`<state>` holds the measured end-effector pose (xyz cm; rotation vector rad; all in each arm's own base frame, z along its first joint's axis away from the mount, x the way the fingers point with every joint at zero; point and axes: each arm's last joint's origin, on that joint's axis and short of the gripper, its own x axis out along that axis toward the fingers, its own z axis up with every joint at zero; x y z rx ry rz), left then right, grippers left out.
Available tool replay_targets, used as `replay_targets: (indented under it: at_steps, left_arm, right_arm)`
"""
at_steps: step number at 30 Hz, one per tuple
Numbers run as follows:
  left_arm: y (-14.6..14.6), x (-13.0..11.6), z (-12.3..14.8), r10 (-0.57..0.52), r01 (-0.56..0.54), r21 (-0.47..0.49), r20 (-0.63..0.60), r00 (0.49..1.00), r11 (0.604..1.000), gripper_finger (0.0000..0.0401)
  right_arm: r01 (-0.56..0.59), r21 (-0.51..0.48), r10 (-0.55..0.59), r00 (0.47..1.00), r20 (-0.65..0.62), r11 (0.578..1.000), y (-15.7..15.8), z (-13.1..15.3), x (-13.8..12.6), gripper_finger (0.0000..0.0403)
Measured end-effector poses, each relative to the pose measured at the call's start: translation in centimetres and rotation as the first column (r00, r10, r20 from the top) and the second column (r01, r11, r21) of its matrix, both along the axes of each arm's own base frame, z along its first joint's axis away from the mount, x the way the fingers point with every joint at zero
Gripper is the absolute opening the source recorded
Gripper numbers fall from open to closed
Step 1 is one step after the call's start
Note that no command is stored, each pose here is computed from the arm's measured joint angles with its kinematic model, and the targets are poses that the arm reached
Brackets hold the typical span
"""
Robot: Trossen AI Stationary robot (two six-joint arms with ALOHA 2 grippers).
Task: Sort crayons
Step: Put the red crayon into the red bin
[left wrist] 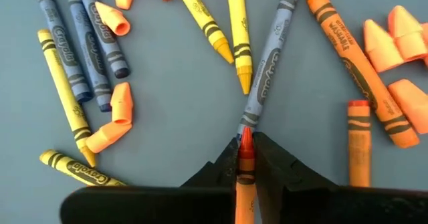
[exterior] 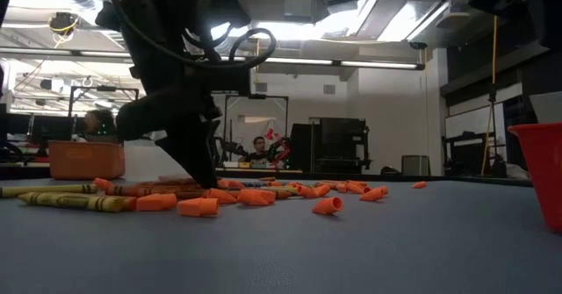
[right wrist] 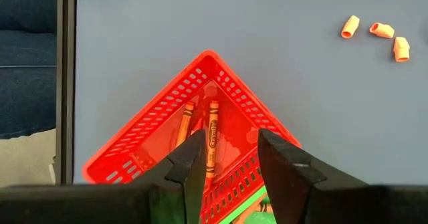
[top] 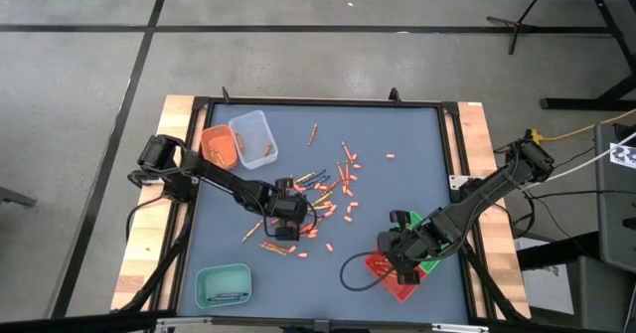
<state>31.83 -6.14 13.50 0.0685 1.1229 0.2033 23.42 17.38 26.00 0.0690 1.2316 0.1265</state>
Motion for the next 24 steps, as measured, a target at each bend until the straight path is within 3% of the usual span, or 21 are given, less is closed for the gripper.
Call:
replay_targets:
  at_steps: [10, 17, 24]
  left_arm:
    - [0.0, -0.1, 2.1, 0.004, -0.003, -0.017, 0.084, 0.996, 1.0, 0.0014]
    - [-0.1, 0.5, 3.8, 0.017, -0.009, -0.039, 0.229, 0.973, 0.999, 0.0014]
    - [-0.4, 2.2, 5.6, 0.022, 0.017, -0.079, 0.46, 0.888, 0.997, 0.0014]
  right_arm:
    - [0.001, -0.027, -0.001, 1.0, 0.018, 1.0, -0.1, 0.0, 0.0, 0.0133]
    - [-0.032, -0.189, 0.054, 0.992, 0.111, 0.981, -0.4, 0.1, 0.3, 0.0133]
    - [0.044, -0.358, 0.041, 0.973, 0.227, 0.933, -0.9, 0.4, 0.7, 0.0133]
